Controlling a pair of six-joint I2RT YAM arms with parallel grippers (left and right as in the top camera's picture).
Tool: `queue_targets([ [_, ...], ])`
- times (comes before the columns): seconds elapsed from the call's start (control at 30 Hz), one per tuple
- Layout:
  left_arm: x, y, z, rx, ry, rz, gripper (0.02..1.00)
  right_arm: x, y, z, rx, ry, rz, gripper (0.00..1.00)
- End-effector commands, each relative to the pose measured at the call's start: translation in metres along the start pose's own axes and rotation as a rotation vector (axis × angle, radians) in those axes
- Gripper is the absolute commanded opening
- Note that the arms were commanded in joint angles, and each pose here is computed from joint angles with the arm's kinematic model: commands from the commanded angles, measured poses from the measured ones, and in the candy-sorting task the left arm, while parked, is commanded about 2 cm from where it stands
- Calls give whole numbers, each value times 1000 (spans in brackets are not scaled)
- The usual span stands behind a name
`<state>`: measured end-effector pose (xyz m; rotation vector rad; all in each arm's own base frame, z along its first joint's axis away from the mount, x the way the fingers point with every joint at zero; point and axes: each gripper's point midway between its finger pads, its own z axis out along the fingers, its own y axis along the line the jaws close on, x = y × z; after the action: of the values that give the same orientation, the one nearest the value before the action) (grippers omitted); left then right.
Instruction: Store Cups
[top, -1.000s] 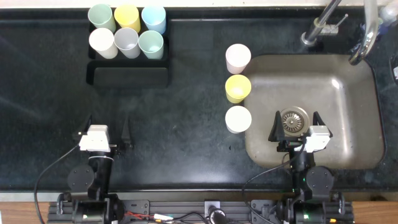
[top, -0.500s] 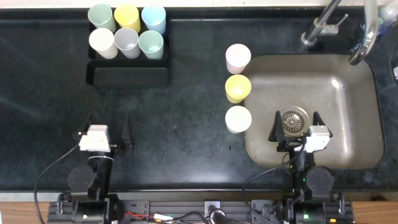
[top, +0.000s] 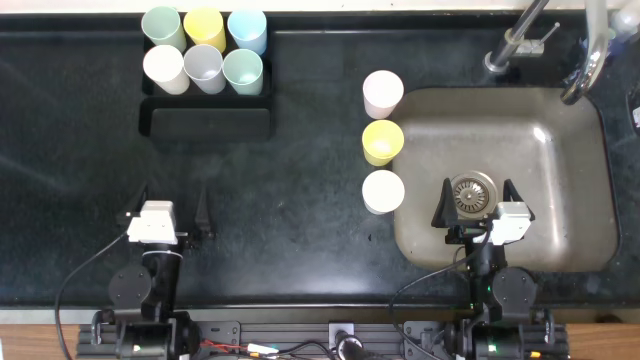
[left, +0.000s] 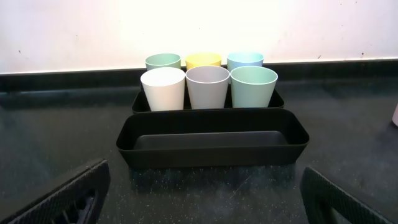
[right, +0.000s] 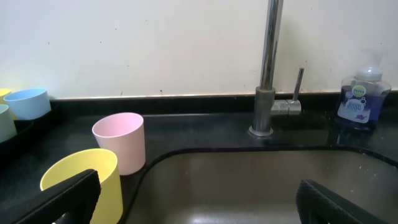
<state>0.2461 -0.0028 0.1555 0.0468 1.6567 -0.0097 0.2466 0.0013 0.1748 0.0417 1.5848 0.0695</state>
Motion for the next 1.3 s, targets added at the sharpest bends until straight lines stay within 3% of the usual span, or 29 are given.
queue_targets([
  [0.03, -13, -2, -3, 16, -28, -146, 1000, 3, -2, 0, 10, -3, 0, 998],
  [0.13, -48, -9, -7, 68, -47, -438, 1000, 3, -2, 0, 10, -3, 0, 998],
  [0.23, -91, -19, 2, 121, 18, -594, 998, 3, -2, 0, 10, -3, 0, 998],
  [0.33, -135, -27, 25, 121, 151, -605, 1000, 3, -2, 0, 10, -3, 0, 996],
  [0.47, -186, -32, 71, 43, 410, -596, 1000, 3, -2, 0, 10, -3, 0, 998],
  [0.6, -218, -74, 125, 103, 681, -549, 998, 3, -2, 0, 10, -3, 0, 996],
  [0.73, -200, -152, 178, 197, 883, -445, 1000, 3, -2, 0, 10, -3, 0, 996],
  [0.93, -124, -286, 220, 367, 976, -271, 1000, 3, -2, 0, 10, -3, 0, 998],
  [1.13, -55, -325, 221, 343, 1085, -201, 1000, 3, -2, 0, 10, -3, 0, 998],
  [1.3, -46, -334, 229, 338, 1073, -215, 1000, 3, -2, 0, 10, -3, 0, 998],
])
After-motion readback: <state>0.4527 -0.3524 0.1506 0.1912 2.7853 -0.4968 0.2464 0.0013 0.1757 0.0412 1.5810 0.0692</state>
